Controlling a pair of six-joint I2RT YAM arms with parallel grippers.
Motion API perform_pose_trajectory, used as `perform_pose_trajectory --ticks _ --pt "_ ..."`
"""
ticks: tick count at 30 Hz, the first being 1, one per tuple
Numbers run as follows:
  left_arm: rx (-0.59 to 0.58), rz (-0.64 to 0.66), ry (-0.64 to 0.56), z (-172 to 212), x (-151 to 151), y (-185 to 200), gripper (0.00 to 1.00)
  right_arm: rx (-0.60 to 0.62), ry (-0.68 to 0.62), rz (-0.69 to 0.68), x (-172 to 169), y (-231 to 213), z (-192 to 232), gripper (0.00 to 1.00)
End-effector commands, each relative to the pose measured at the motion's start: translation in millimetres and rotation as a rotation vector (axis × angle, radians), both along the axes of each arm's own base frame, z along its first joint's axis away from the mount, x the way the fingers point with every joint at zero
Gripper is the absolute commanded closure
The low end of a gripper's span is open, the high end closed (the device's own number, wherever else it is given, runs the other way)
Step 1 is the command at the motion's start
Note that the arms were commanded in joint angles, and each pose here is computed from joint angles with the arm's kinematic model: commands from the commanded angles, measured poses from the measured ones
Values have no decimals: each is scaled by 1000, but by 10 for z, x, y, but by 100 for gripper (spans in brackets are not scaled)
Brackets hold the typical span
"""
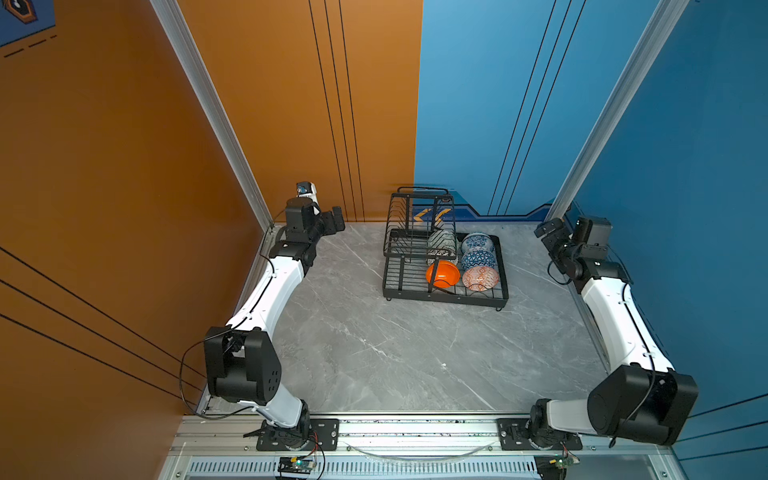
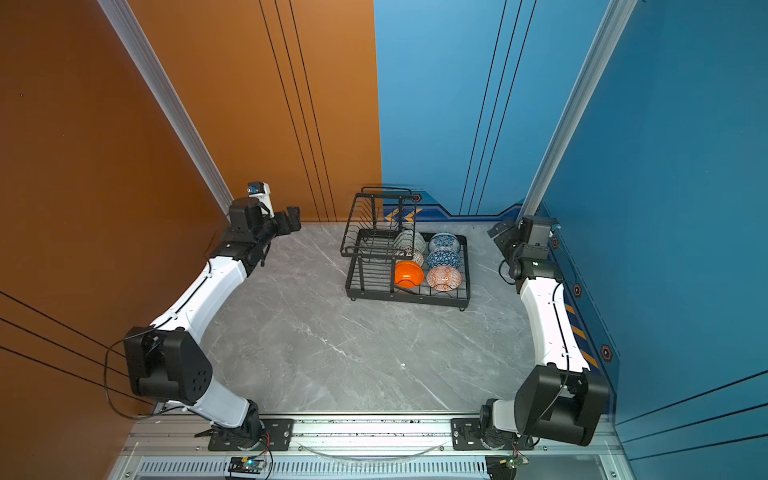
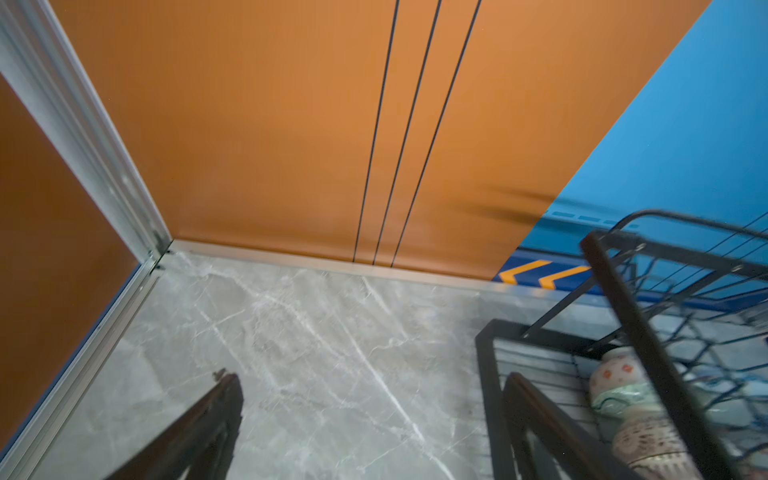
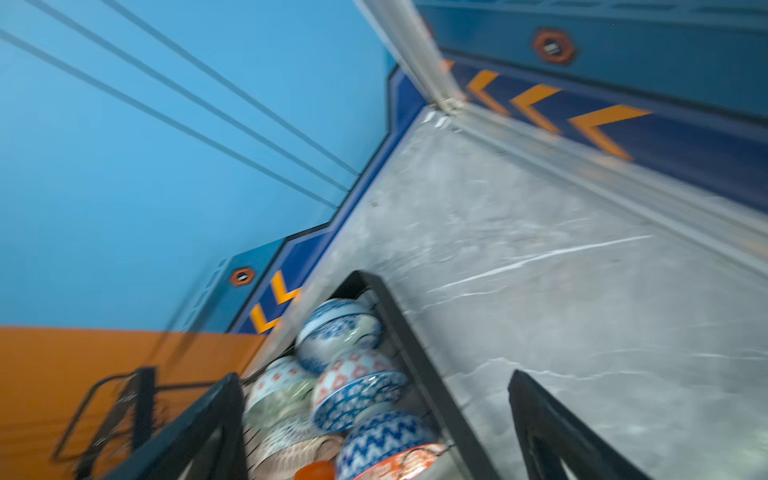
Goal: Load the bowls into the dish rack
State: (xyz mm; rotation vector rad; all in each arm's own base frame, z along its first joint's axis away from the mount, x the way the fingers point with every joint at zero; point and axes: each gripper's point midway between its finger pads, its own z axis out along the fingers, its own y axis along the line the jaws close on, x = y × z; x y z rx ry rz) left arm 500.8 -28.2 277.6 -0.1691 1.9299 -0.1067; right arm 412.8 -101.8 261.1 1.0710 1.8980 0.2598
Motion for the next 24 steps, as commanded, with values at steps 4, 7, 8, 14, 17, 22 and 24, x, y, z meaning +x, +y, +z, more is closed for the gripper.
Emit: perform_pose_trajectory --ticks 4,7,8,14,17,22,24 --pt "175 149 47 -544 -284 398 2 -375 336 -66 -500 -452 -538 0" --pt "189 198 91 -905 -533 512 2 -474 372 -25 -596 -444 -750 0" --pt "173 205 88 -992 -592 534 2 -506 365 -2 -615 -403 -824 0" --pt "157 182 63 -1351 -777 569 2 -701 207 64 -714 -98 -1037 0" --pt "189 200 68 -1331 -856 678 2 -716 143 82 -782 -24 -1097 0" --pt "186 219 107 -1509 -1192 807 2 -691 57 107 -828 57 -1215 0" --pt "181 222 143 -1682 -1302 817 2 -703 22 140 -815 132 -1266 0"
